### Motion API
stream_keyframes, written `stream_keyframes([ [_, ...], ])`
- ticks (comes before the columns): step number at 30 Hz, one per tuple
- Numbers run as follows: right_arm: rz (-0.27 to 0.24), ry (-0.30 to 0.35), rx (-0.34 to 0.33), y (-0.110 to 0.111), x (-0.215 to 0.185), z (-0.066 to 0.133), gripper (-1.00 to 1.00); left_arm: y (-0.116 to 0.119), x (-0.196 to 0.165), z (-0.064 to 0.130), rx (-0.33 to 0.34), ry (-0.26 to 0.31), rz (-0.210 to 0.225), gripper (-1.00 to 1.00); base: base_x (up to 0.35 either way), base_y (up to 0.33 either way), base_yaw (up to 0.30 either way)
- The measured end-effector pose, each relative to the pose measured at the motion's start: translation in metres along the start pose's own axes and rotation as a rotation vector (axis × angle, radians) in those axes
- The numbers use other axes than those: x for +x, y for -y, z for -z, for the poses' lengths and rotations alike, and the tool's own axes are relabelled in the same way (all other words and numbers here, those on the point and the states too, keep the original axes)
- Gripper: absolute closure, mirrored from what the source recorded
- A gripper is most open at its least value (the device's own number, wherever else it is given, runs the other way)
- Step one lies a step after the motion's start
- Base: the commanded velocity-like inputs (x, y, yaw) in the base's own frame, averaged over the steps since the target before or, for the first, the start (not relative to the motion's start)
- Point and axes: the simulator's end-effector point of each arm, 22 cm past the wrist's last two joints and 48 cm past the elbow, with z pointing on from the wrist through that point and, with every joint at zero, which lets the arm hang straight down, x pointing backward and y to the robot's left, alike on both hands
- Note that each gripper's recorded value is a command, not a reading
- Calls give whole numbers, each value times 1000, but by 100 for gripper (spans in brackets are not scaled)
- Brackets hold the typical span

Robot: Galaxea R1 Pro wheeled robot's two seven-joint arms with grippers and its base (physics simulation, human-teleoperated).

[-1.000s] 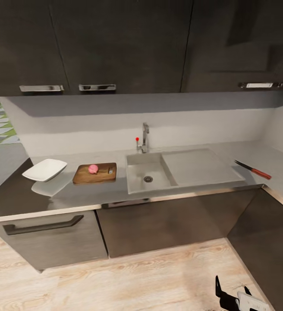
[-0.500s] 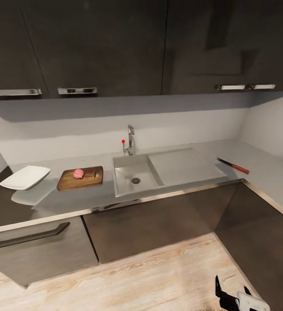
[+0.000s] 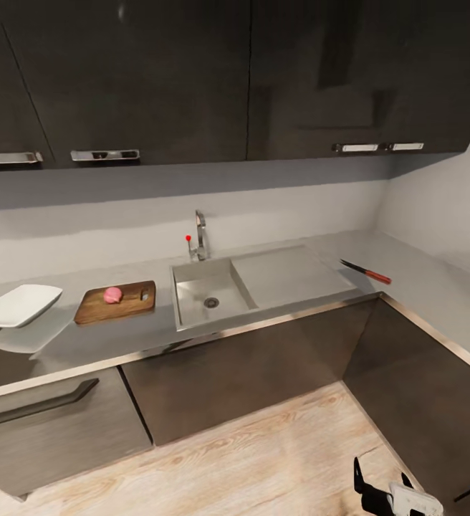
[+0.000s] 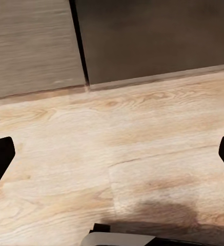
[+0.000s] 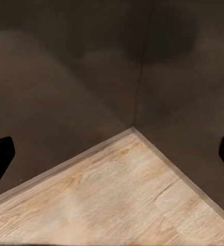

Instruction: In the kitchen, take the Vidalia onion out of the sink, dice it on the chopping board with the paring knife, put the diced onion into the bowl on the countertop, then place both the paring knife and the chopping board into the sink.

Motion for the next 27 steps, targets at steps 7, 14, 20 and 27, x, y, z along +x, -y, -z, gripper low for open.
stream_keyframes([
  [7,115,-51,-29,-25,-30,-19,-100,0,2,0,0,-5,0,-100,0,0,-6],
  [14,121,16,35,-48,-210,-66,-100,0,6,1,2,-11,-1,-100,0,0,0],
  [20,135,80,90,-57,-327,-107,-100,1,9,1,2,-20,0,-100,0,-3,0],
  [27,132,66,134,-64,-435,-147,-100,4,16,3,10,-33,-2,-100,113,-184,0],
])
